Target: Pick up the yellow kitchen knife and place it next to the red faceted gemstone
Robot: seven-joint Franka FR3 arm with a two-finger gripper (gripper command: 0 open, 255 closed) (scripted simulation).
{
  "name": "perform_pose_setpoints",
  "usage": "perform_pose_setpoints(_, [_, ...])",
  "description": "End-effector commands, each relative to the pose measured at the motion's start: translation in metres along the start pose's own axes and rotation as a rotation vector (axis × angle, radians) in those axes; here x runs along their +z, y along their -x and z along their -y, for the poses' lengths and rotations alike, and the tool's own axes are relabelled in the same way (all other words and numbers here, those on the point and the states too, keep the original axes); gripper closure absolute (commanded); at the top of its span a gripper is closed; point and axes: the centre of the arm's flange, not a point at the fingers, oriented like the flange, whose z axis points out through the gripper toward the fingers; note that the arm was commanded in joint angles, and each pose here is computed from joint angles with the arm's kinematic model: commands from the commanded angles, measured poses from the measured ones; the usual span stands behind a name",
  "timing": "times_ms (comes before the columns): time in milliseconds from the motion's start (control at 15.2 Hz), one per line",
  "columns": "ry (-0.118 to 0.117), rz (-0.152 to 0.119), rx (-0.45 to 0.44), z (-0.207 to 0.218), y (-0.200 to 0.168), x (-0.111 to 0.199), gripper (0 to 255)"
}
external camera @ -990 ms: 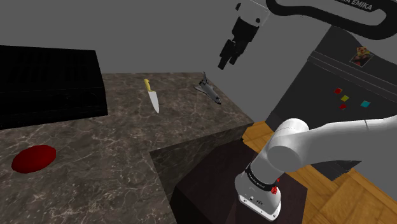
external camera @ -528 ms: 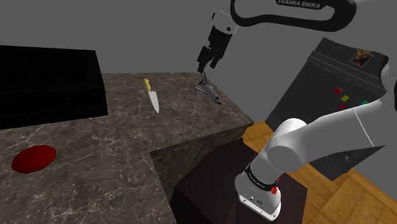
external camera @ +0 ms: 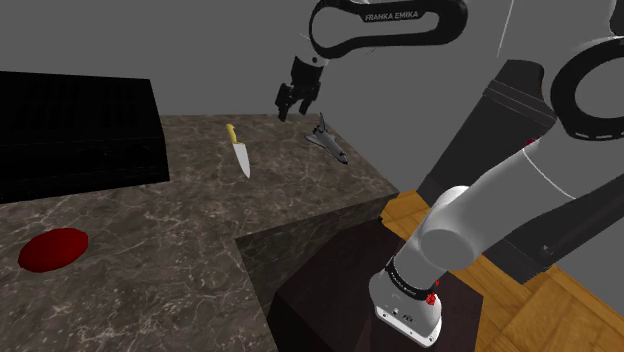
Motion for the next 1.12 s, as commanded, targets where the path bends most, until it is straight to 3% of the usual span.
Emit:
perform_pose_setpoints(0, [-0.003,0.004,0.003,0.004,-0.020,0.015,0])
perform_pose_setpoints(1056, [-0.027,0.043,0.024,0.027,-0.181,0.156,0])
